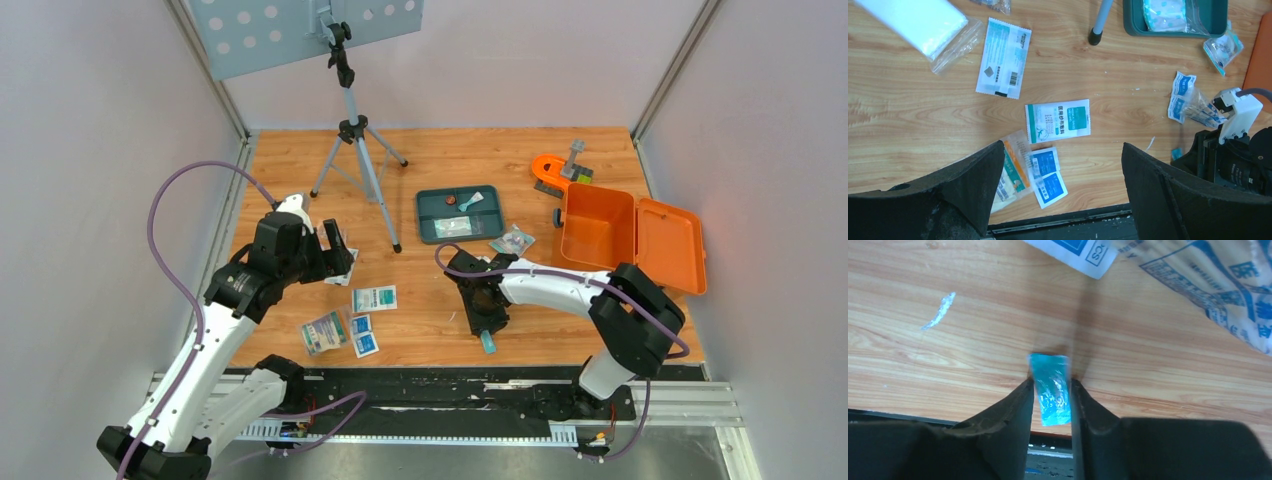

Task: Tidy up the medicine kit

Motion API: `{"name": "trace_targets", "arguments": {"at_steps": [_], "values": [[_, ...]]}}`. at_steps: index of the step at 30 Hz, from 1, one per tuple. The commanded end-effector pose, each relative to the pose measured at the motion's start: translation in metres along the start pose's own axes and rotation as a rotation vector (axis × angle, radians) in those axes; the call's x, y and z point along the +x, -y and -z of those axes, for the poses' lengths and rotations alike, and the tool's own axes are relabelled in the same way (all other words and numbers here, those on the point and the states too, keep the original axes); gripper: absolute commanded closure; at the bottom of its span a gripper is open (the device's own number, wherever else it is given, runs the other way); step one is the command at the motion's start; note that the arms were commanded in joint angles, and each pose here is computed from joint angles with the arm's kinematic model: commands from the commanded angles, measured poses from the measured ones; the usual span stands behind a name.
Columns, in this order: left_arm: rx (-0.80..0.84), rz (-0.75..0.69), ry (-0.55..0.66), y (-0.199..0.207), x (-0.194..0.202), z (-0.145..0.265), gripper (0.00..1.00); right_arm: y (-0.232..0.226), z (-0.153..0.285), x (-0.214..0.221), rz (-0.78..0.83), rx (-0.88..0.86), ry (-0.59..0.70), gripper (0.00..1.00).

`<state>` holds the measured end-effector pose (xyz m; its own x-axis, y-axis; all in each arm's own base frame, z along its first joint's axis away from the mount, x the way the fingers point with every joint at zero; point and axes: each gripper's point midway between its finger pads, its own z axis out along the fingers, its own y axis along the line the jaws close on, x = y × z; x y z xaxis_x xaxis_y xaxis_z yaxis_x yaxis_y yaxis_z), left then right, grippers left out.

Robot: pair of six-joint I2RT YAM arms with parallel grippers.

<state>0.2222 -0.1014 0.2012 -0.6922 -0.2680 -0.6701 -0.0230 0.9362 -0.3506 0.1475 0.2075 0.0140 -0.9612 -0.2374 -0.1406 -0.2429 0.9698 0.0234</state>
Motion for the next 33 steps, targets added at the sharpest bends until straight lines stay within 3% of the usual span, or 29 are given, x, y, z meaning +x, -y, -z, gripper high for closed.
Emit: {"name": "trace_targets", "arguments": {"at_steps": [1,5,14,19,24,33], "values": [[0.026,0.015,0.047,0.007,-0.013,0.004,0.05,0.003,-0.007,0.0,0.016,0.017,0.004,0.77],[0.031,0.019,0.047,0.008,-0.014,0.004,0.05,-0.001,-0.003,-0.002,0.008,-0.001,0.015,0.98],[0.033,0.012,0.051,0.009,-0.016,0.004,0.05,-0.013,0.037,-0.046,-0.042,-0.069,0.146,1.0],[0.02,0.005,0.051,0.007,-0.017,0.005,0.05,0.002,0.075,-0.119,-0.182,-0.127,0.31,1.0],[0.008,-0.003,0.055,0.004,-0.017,0.006,0.05,0.037,0.105,-0.211,-0.456,-0.177,0.477,1.0],[-0.005,-0.011,0.063,0.002,-0.019,0.009,0.05,0.072,0.099,-0.328,-0.877,-0.235,0.581,1.0]]}}
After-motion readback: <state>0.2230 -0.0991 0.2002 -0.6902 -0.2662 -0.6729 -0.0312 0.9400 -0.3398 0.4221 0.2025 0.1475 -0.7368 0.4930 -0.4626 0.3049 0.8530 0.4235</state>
